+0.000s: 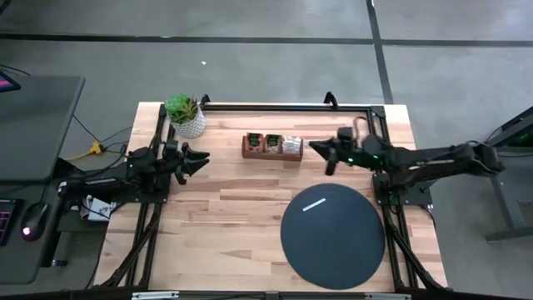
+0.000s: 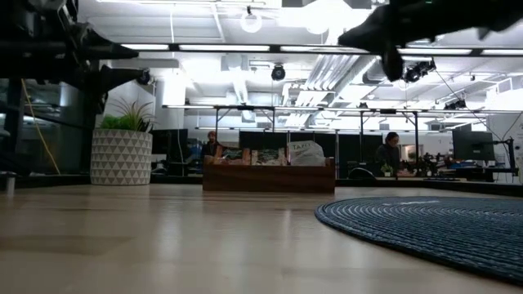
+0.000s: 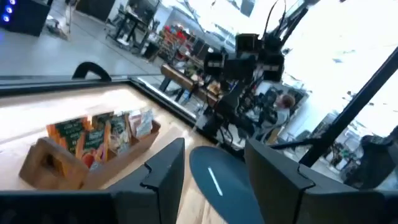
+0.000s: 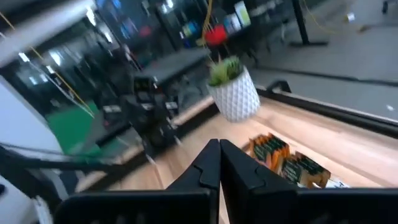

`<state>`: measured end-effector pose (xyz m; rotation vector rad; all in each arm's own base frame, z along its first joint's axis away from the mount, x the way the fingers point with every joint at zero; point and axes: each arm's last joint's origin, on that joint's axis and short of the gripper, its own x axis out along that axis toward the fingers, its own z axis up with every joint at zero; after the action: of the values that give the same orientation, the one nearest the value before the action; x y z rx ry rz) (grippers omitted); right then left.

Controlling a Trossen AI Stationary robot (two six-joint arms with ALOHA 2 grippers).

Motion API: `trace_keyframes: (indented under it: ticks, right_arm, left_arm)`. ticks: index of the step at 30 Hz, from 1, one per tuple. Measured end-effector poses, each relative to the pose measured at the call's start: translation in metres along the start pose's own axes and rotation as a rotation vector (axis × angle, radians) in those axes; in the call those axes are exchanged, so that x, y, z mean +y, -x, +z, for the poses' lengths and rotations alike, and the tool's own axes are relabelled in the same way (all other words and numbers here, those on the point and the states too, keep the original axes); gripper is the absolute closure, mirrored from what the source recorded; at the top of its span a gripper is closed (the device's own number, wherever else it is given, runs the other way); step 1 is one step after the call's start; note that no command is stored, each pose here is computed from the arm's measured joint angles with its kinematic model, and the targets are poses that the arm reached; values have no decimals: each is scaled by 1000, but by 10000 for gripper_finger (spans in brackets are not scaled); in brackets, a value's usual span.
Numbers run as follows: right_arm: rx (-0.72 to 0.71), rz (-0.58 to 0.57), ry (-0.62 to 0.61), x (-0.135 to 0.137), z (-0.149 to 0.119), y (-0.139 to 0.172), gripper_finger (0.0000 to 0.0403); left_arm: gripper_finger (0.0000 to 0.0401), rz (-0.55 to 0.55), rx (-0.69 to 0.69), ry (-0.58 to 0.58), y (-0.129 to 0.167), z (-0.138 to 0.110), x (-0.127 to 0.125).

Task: Pick & Place Tea
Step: Return to Home Position

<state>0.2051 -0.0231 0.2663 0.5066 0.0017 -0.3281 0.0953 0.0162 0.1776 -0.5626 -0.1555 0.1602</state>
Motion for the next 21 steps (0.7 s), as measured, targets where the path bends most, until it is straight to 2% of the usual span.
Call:
trace_keyframes:
  ticks: [5,9,21]
  right_arm:
    - [-126,64,-38,-8,-11,35,402]
    - [-170,60,-28,-17,-20,52,402]
    - [-264,116,-71,-49,-63,75,403]
  left_arm:
    - [236,18,-55,9,0,4,-1]
    - [236,46,-70,8,0,4,0]
    - [235,92,-94,6,0,4,2]
